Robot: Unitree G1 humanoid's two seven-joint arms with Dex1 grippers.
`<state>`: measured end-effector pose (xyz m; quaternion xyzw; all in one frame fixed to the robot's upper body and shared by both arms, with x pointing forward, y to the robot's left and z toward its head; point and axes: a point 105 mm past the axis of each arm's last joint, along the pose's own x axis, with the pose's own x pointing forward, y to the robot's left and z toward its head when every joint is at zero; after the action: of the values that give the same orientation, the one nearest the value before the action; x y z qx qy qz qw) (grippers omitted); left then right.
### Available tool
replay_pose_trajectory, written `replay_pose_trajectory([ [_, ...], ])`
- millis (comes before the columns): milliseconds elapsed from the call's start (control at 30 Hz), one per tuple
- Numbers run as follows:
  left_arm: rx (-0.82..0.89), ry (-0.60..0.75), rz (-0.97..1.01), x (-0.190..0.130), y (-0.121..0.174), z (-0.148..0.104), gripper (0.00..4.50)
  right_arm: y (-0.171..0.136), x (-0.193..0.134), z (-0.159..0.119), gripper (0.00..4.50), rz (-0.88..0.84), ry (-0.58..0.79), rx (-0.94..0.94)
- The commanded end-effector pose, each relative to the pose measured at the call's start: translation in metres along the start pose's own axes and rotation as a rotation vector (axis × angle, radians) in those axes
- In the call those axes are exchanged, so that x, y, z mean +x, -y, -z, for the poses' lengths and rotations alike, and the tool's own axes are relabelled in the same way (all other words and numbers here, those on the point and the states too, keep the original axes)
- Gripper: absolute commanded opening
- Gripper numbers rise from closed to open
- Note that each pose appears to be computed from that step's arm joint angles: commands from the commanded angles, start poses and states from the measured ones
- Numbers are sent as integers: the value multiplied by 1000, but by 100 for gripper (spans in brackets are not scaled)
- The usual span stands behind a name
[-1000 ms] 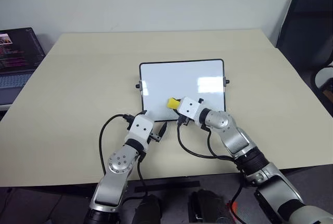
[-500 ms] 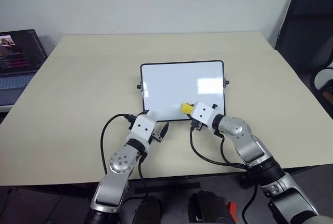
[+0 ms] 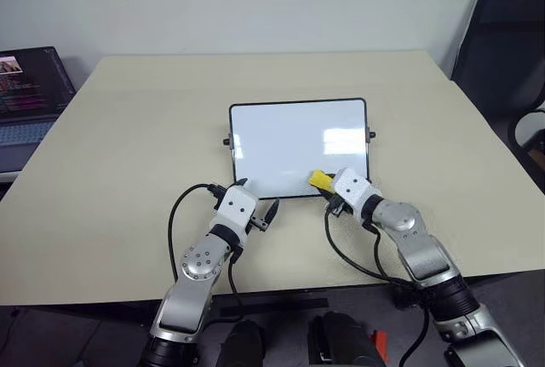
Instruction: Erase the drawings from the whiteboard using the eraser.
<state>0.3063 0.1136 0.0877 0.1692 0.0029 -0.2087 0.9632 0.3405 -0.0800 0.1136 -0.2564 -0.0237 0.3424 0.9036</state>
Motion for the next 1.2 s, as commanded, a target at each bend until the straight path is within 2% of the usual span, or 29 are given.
replay_pose_trajectory([
  [33,12,57,-6,2,-3,-14,450,18,-8,-23,130,79,111,-32],
  [400,7,64,29,6,2,-16,450,32,-11,-16,130,134,83,-45],
  [567,-52,137,136,17,12,-34,450,65,-32,-17,130,241,52,-78],
  [700,-52,197,288,20,27,-46,450,82,-50,-8,130,317,-11,-64],
  [933,-20,245,478,28,41,-55,450,107,-76,20,130,467,-152,104],
  [1200,-34,281,767,27,68,-66,450,115,-83,41,130,528,-250,320],
])
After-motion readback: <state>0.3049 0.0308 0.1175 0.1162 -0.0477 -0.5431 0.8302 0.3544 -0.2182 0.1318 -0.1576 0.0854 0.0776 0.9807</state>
